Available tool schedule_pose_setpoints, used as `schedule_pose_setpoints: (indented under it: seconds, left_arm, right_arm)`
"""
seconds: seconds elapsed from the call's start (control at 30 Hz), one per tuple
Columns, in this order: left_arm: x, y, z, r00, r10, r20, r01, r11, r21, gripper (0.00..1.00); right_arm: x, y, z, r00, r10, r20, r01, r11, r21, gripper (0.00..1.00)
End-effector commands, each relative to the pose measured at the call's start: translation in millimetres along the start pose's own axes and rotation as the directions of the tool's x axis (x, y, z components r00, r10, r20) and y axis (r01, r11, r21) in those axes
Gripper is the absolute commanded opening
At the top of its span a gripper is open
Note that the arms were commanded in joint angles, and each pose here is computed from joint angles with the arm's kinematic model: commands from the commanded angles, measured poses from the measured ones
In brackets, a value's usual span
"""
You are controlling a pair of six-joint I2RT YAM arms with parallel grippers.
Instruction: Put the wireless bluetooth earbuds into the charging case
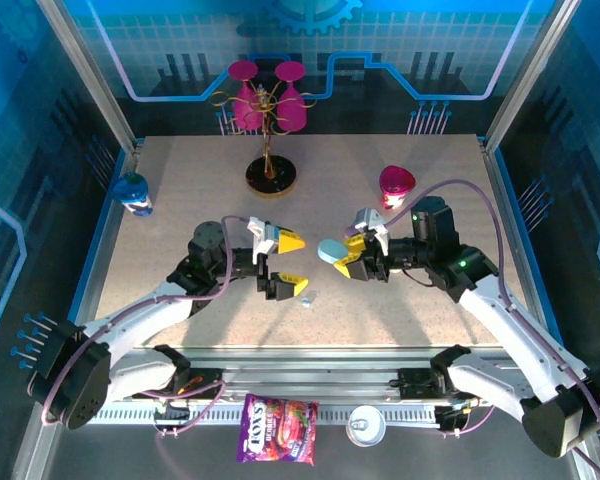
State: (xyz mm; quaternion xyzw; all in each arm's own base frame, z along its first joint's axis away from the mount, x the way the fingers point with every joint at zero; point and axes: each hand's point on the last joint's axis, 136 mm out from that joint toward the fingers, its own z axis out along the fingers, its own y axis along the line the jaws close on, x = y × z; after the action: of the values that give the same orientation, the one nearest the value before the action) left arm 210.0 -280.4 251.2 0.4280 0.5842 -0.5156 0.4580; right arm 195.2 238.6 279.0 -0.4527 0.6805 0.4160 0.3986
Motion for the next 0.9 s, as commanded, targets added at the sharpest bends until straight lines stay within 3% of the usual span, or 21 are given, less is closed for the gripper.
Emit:
schedule_pose_setpoints:
  seconds: [0.0,0.17,0.67,0.87]
  left_arm:
    - [-17.0,-28.5,8.3,0.997,0.073,0.019,-0.075,0.982,0.173,0.99]
    - [-18.7,-35.2,18.9,0.998,0.067,0.014,-0.069,0.973,0.22,0.98]
    - [-31.3,-40.1,27.2,0.996,0.063,0.061,-0.077,0.962,0.261,0.68]
    - [-35.6,-39.0,28.0,0.995,0.061,0.077,-0.079,0.963,0.256,0.6]
  right_arm:
    - [-10.1,20.1,-5.8,1.0,-0.019,0.017,0.02,0.995,-0.093,0.31]
    - [-9.0,28.6,-0.4,0.998,-0.054,-0.016,0.052,0.991,-0.12,0.31]
    - [-10.0,31.3,12.0,0.998,-0.061,-0.01,0.059,0.987,-0.152,0.31]
    - [-9.7,27.9,15.2,0.998,-0.063,-0.01,0.061,0.988,-0.141,0.31]
